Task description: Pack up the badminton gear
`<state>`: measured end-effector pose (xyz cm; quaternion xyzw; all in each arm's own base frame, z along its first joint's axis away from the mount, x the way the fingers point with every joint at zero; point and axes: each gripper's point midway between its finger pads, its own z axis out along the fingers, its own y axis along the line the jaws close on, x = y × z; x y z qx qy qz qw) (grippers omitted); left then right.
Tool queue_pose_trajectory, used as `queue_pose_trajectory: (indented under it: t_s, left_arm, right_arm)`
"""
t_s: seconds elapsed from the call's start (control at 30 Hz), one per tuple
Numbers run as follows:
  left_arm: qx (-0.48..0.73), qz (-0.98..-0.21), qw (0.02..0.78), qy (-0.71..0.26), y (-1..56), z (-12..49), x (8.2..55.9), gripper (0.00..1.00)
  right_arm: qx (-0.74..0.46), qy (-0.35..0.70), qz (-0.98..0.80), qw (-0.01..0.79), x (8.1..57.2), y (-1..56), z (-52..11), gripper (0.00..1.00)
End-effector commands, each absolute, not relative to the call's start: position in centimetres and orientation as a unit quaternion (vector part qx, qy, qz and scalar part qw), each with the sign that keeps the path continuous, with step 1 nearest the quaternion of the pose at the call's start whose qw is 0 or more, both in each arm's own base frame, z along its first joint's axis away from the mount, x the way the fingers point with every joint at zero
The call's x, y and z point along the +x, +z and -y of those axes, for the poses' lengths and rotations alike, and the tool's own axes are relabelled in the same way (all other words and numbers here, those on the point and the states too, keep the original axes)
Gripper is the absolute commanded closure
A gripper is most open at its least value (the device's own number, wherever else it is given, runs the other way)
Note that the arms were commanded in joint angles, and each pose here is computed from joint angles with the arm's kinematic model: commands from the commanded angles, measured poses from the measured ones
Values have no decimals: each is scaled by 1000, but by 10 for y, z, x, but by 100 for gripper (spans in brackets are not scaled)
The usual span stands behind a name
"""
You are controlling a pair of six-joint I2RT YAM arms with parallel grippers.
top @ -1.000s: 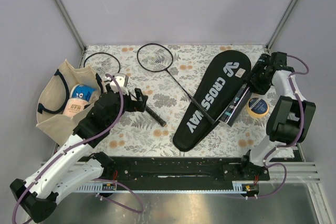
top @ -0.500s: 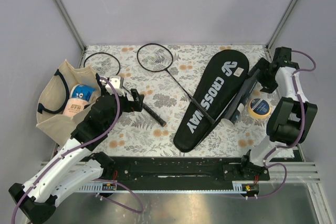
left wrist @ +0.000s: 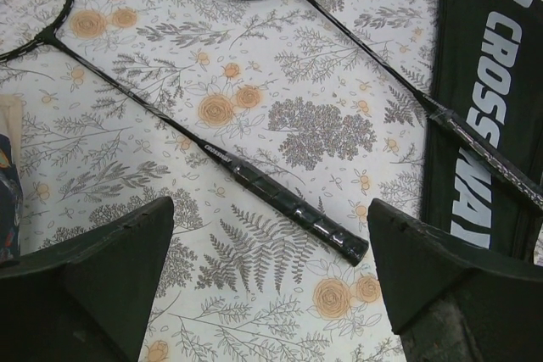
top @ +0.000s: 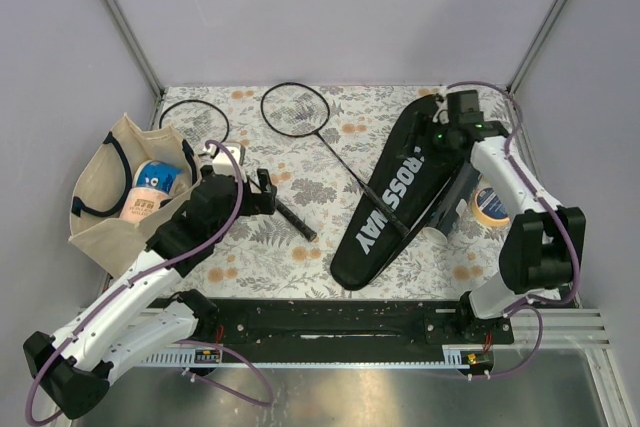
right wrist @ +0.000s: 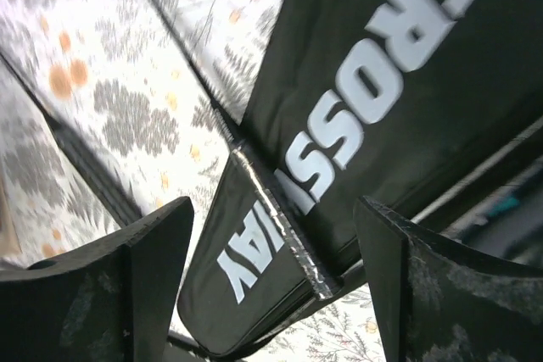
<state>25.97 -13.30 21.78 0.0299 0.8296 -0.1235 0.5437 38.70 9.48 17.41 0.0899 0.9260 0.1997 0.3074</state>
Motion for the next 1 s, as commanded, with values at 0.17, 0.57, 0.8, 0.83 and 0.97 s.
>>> queue_pose_trajectory:
  t_s: [0.17,0.57,0.8,0.83,0.97]
  left_arm:
    - [61,-829,524,-184,225,152,243,1]
    - [8,-832,522,-188,218,144,242,3]
    - [-22,-847,493,-195,209,154,249,4]
    - [-27,-850,486,-200,208,157,251,4]
    - [-41,-856,464,-224,202,173,256,6]
  right_arm:
    - [-56,227,-944,233,379,111,-178,21]
    - [-73,209,-962,162,381,49,-201,34]
    - [-100,185,-965,155,368,38,-210,44]
    - [-101,185,-965,155,366,38,-211,46]
    - [-106,205,-962,147,359,39,-221,53]
